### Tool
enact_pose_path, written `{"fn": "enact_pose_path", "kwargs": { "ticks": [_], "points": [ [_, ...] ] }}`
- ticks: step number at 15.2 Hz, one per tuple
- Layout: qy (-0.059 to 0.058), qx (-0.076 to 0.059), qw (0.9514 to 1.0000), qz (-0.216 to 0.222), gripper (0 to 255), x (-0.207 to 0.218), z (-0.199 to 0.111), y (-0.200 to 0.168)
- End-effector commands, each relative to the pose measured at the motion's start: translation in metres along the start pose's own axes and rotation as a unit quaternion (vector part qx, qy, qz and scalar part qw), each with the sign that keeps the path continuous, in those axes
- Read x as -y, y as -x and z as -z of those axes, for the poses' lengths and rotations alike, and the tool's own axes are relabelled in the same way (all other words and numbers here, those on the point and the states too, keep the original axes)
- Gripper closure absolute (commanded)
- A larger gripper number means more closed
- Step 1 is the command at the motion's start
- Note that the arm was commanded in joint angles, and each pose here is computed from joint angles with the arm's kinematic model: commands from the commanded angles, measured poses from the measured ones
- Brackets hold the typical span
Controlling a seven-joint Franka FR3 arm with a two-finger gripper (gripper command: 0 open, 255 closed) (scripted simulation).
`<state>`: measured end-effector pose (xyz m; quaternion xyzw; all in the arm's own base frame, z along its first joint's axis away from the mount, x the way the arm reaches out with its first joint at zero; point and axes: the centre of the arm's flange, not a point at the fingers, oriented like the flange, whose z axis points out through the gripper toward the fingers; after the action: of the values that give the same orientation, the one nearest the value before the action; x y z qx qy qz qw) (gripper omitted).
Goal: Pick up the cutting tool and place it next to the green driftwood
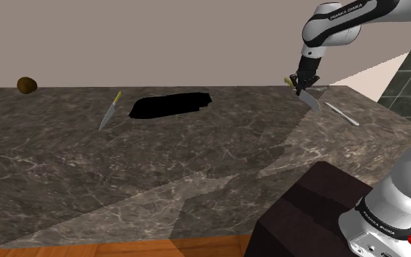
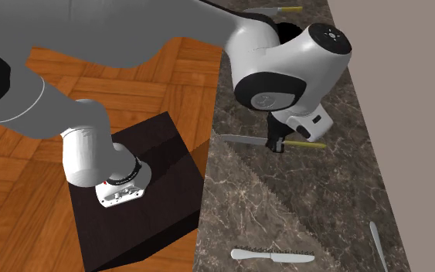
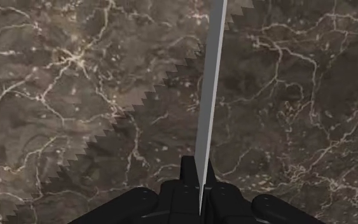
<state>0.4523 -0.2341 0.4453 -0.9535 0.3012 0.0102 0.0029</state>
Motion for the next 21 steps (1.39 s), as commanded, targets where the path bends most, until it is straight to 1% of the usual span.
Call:
{"fn": "enact_pose_path", "kwargs": {
  "ticks": [1,21],
  "points": [
    [0.0,0.0,1.0,0.0,255,0.02,0.002,0.005],
    [0.0,0.0,1.0,0.0,255,0.281,0.003,0.042]
  ]
}}
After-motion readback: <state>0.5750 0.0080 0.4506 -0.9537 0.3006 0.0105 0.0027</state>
